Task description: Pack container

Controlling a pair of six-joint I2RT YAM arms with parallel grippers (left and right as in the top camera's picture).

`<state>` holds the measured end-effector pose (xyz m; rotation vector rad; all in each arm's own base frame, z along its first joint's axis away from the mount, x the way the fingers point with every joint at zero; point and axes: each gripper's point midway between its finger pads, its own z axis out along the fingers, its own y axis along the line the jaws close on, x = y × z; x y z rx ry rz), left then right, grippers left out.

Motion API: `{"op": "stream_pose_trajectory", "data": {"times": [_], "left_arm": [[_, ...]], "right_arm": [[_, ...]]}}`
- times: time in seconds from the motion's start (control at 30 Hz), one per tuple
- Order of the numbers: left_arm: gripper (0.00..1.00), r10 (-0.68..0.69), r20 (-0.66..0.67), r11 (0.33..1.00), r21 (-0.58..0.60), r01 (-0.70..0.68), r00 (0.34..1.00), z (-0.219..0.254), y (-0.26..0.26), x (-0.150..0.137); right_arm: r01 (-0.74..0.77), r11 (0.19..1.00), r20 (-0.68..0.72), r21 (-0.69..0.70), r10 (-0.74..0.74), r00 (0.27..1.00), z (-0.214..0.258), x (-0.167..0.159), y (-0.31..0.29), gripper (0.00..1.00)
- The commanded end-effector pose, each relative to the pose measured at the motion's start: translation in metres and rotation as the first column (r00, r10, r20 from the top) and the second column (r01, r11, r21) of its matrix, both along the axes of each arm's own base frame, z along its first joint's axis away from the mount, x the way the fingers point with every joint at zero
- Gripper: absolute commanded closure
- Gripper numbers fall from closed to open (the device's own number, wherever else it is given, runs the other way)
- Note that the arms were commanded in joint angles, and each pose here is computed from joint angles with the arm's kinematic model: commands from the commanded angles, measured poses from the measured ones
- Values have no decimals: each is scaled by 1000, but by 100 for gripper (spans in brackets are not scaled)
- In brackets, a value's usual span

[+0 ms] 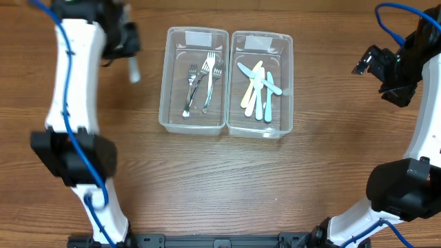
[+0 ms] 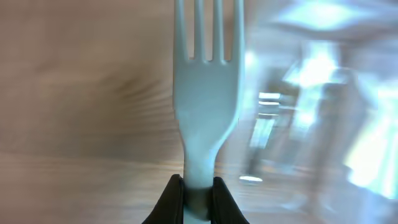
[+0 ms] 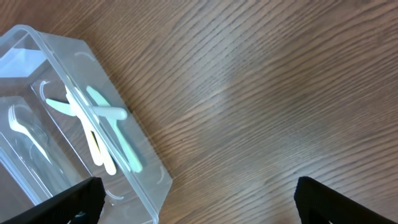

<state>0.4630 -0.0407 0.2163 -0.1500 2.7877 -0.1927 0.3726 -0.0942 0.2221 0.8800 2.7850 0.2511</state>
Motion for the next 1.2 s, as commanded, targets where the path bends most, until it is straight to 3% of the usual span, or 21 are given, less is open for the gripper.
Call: {"op": "stream_pose_trajectory", "data": {"times": [0.0, 0.23, 0.27, 0.3, 0.33, 0.43, 0.57, 0.7, 0.83, 1.0, 1.17], "left_arm": [[96, -144, 20, 989, 35, 143, 989, -4, -61, -1], [94, -238, -46, 968, 74, 241, 970, -60, -113, 10], [84, -243, -63, 966, 75, 247, 968, -70, -116, 11], [57, -247, -78, 965, 76, 253, 966, -79, -119, 11], [46, -248, -92, 964, 77, 255, 964, -86, -119, 11], [28, -251, -110, 965, 54, 258, 962, -86, -120, 7], [8, -238, -48, 969, 53, 241, 970, -51, -113, 8], [0, -220, 59, 975, 47, 218, 974, 9, -102, 2], [0, -180, 179, 983, 69, 170, 967, 69, -80, -9], [0, -60, 338, 991, 129, 17, 939, 139, -27, -32], [4, 3, 463, 993, 107, -59, 886, 194, 3, -67]], "right_arm": [[-2, 1000, 24, -1, 2, 1000, 5, 3, 2, 0], [-2, 1000, 38, -6, 2, 999, 6, 6, 1, 0], [-2, 1000, 41, -7, 2, 999, 6, 7, 1, 0], [-2, 1000, 46, -9, 2, 999, 6, 8, 1, 0], [-2, 1000, 54, -11, 3, 999, 7, 10, 0, 0], [-1, 1000, 88, -22, 3, 996, 9, 18, -3, 0], [0, 999, 139, -39, 5, 990, 13, 30, -6, 0], [3, 998, 193, -57, 8, 981, 19, 42, -11, 0], [-13, 997, 250, -72, 30, 968, 25, 55, -12, 0], [-251, 967, 390, -36, 245, 888, 43, 73, 17, 0], [-460, 887, 516, -33, 409, 753, 65, 77, 47, 0]]}}
